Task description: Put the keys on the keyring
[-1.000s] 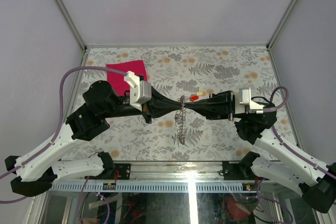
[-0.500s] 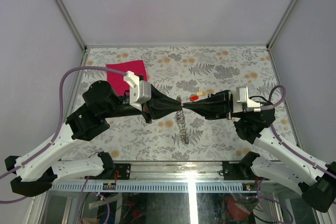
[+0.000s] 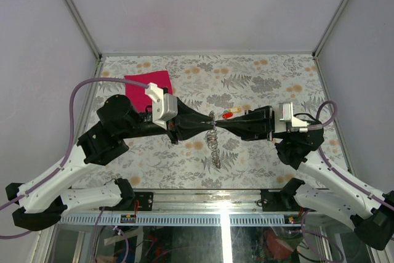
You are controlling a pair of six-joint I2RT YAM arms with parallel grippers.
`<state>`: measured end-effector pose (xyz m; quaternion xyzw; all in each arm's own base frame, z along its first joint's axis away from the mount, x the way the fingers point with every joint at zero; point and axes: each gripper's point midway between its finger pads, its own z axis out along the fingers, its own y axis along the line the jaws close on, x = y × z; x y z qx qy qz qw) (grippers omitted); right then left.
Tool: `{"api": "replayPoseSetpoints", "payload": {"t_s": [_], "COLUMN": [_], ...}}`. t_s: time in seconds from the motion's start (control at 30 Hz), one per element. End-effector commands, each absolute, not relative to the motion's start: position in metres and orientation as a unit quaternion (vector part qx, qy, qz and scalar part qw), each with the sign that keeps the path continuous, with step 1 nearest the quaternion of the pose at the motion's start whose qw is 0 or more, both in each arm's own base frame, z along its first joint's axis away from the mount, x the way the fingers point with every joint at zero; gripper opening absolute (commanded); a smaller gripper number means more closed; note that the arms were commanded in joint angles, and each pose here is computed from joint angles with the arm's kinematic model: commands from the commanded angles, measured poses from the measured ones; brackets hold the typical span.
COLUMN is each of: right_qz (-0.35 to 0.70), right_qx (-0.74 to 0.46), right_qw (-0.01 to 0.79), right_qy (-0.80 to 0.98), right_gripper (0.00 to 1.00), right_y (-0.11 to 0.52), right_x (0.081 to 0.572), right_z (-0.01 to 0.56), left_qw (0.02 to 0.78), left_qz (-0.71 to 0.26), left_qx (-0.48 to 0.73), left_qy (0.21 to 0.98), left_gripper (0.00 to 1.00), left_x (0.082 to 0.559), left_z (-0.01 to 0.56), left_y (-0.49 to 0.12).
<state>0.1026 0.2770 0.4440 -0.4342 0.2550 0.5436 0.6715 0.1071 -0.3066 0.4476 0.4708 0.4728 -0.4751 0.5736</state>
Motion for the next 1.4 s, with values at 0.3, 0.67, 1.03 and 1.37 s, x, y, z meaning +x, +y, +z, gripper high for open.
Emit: {"api": "replayPoseSetpoints", "payload": {"t_s": [0.3,0.67,1.03,1.37], "right_qz": [0.532,0.534,0.522,0.437], "right_qx": [-0.417,-0.417,-0.42,-0.411], "right_qw": [0.711,0.711,0.714,0.751], "right_qy": [0.193,0.189,0.201,0.277], "right_gripper": [0.0,0.0,0.04,0.4], "right_y": [0.259,0.258,0.259,0.247], "right_x": [0.087,0.084,0.089,0.113], "right_z": [0.482,0.483,0.479,0.476], "left_qw": [0.59,0.585,0.595,0.609], "left_qz": [-0.473,-0.472,-0.462,-0.446], "left_qx": [0.469,0.47,0.458,0.449], "left_qy": [0.457,0.463,0.472,0.478], "left_gripper": [0.21,0.18,0.0,0.0], "left_x": [0.108,0.112,0.118,0.125], "left_z": [0.458,0.454,0.457,0.456], "left_y": [-0.308,-0.312,-0.31,-0.306]}}
